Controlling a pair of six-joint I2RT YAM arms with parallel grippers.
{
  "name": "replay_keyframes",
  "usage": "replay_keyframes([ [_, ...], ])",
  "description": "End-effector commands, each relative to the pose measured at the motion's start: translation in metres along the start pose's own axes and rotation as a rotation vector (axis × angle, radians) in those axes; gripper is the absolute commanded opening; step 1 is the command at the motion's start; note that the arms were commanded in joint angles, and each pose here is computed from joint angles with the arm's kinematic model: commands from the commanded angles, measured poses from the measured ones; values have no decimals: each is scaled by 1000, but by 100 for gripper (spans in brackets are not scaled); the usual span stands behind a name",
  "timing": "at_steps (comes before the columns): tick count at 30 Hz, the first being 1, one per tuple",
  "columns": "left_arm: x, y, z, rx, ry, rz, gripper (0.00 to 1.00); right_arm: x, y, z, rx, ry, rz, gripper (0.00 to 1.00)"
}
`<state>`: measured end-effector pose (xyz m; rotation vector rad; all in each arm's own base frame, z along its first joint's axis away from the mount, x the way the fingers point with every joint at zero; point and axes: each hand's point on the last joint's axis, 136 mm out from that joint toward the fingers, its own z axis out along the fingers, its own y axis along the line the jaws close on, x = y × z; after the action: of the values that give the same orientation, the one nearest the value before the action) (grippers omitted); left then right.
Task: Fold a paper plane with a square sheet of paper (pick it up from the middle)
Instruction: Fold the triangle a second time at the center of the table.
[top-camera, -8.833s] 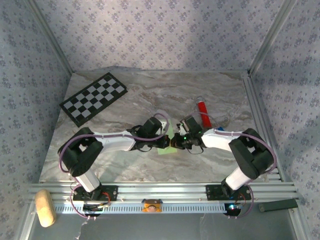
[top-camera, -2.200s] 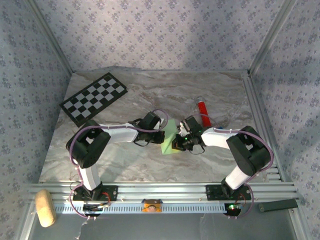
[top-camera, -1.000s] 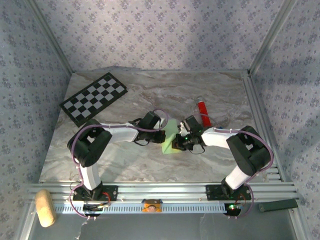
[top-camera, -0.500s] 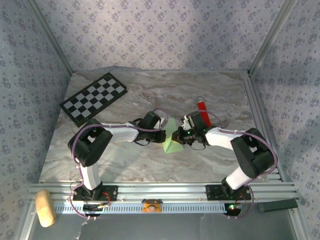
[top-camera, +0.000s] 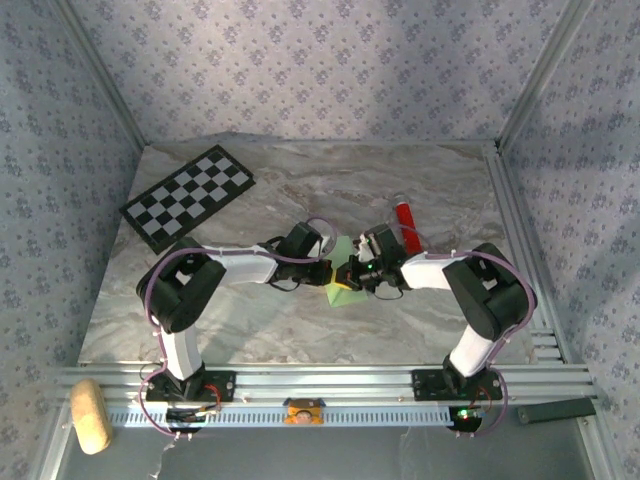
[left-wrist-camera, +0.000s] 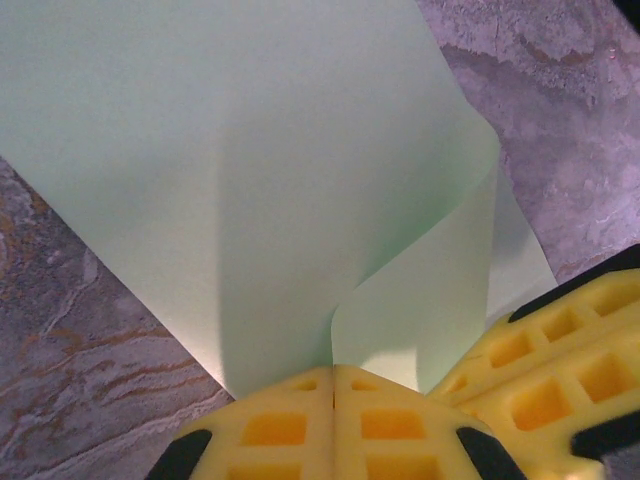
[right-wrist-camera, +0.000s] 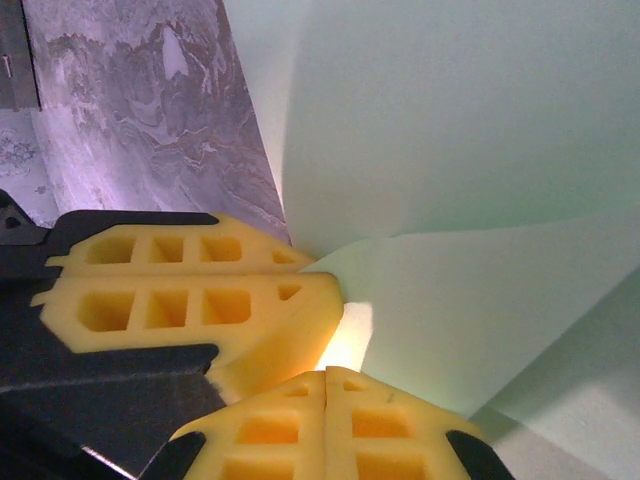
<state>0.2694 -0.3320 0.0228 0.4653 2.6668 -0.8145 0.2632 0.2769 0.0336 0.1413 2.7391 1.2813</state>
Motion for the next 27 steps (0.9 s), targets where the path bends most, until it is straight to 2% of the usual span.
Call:
replay_keyframes([
  [1, 12, 12, 9, -36, 53, -14, 1, 5, -7, 4, -4, 13, 19, 0],
  [8, 15, 15, 11, -48, 69, -4, 1, 13, -34, 9, 25, 13, 72, 0],
  [19, 15, 19, 8, -67, 78, 4, 1, -16, 0, -17, -22, -67, -8, 2],
  [27, 18, 20, 8, -69, 94, 12, 1, -16, -43, -2, 100, -53, 92, 2],
])
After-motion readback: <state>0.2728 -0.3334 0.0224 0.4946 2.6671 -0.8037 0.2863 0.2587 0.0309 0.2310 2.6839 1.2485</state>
